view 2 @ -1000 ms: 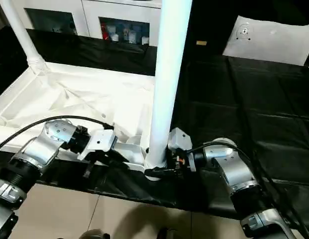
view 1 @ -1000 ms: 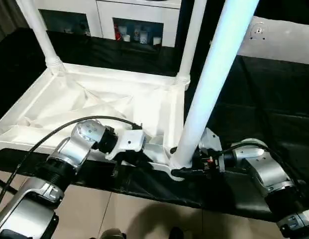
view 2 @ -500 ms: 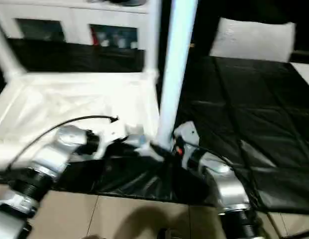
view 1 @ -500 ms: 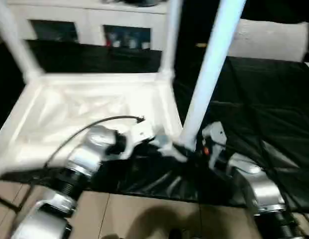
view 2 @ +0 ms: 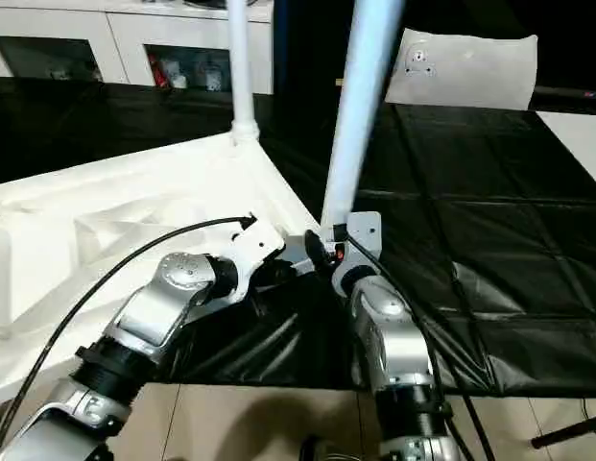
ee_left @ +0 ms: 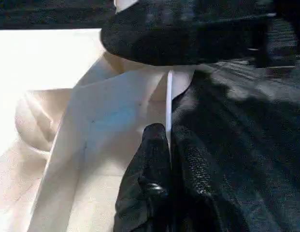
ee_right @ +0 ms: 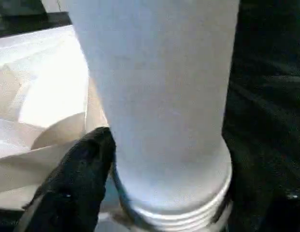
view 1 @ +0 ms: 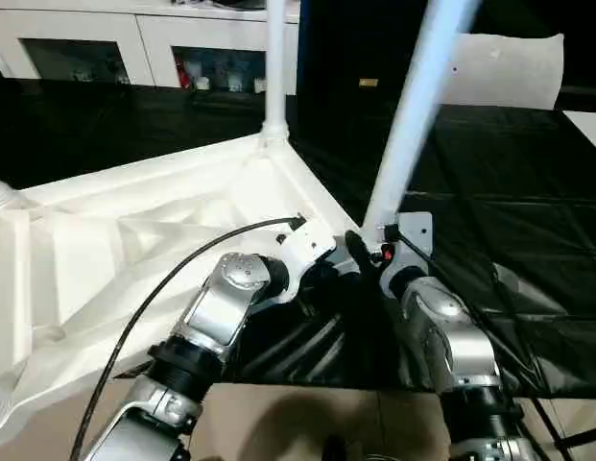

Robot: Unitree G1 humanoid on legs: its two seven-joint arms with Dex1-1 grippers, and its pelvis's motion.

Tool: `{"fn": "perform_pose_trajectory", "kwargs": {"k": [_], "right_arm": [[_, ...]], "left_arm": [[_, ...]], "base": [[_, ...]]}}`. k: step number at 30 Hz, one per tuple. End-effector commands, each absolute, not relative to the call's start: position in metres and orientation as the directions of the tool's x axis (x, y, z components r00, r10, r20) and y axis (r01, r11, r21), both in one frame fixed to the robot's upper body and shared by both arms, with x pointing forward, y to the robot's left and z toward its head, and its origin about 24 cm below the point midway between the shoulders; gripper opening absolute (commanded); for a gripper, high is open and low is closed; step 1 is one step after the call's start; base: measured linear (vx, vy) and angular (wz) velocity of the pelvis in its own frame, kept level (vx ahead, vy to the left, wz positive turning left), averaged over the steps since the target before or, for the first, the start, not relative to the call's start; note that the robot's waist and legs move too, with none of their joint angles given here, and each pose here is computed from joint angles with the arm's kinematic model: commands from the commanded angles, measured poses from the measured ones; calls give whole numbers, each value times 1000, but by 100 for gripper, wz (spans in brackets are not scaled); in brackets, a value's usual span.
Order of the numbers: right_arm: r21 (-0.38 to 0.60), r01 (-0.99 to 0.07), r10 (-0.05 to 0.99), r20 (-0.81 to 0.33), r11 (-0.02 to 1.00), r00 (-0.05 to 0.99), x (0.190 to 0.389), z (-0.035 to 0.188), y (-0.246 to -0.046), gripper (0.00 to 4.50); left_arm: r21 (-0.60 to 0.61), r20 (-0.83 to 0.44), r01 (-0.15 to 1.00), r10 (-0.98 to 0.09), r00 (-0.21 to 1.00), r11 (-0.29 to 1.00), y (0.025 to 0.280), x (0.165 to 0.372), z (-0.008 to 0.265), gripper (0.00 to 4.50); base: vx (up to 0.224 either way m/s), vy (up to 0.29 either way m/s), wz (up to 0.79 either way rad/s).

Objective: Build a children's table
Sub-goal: Rotate leg to tighten

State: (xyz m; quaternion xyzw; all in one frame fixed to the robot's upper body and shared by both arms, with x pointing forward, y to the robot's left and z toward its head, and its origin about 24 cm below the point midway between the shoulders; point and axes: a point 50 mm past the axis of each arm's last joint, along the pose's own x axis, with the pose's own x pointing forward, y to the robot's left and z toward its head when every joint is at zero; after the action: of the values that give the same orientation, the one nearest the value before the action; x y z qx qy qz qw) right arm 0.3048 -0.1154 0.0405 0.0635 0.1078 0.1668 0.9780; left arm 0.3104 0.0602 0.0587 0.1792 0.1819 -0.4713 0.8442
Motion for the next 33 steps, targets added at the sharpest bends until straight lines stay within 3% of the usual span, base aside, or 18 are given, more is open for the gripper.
{"fn": "perform_pose_trajectory", "kwargs": {"k": [1,9,15,19,22,28,30,33], "right_arm": [[200,-481,514,-172,853,840,294,38,-88,384],[98,-621,628,-103,778,771,286,52,-132,445],[2,-799,792,-132,601,596,280,67,-155,445],[-10,-884,871,-166,468,463,275,70,-158,445],[-9,-962,932,-246,272,266,266,70,-160,445],[17,-988,946,-291,152,140,264,68,-160,445],[40,-993,951,-296,110,93,265,68,-159,408],[54,-995,953,-298,80,60,266,68,-158,405]], "left_arm": [[149,-452,885,-766,457,441,55,306,60,0],[133,-499,959,-818,284,251,83,295,52,0],[104,-550,993,-830,98,48,99,289,49,0],[74,-549,996,-836,-4,-53,103,288,52,0],[53,-575,986,-812,-100,-159,110,290,56,0],[35,-602,968,-778,-179,-250,114,290,60,0],[22,-610,956,-761,-219,-292,115,290,61,0],[8,-611,948,-752,-248,-319,115,289,61,0]], "base": [[0,0,0],[10,-20,0],[0,0,0],[0,0,0],[0,0,0],[0,0,0],[0,0,0],[0,0,0]]}}
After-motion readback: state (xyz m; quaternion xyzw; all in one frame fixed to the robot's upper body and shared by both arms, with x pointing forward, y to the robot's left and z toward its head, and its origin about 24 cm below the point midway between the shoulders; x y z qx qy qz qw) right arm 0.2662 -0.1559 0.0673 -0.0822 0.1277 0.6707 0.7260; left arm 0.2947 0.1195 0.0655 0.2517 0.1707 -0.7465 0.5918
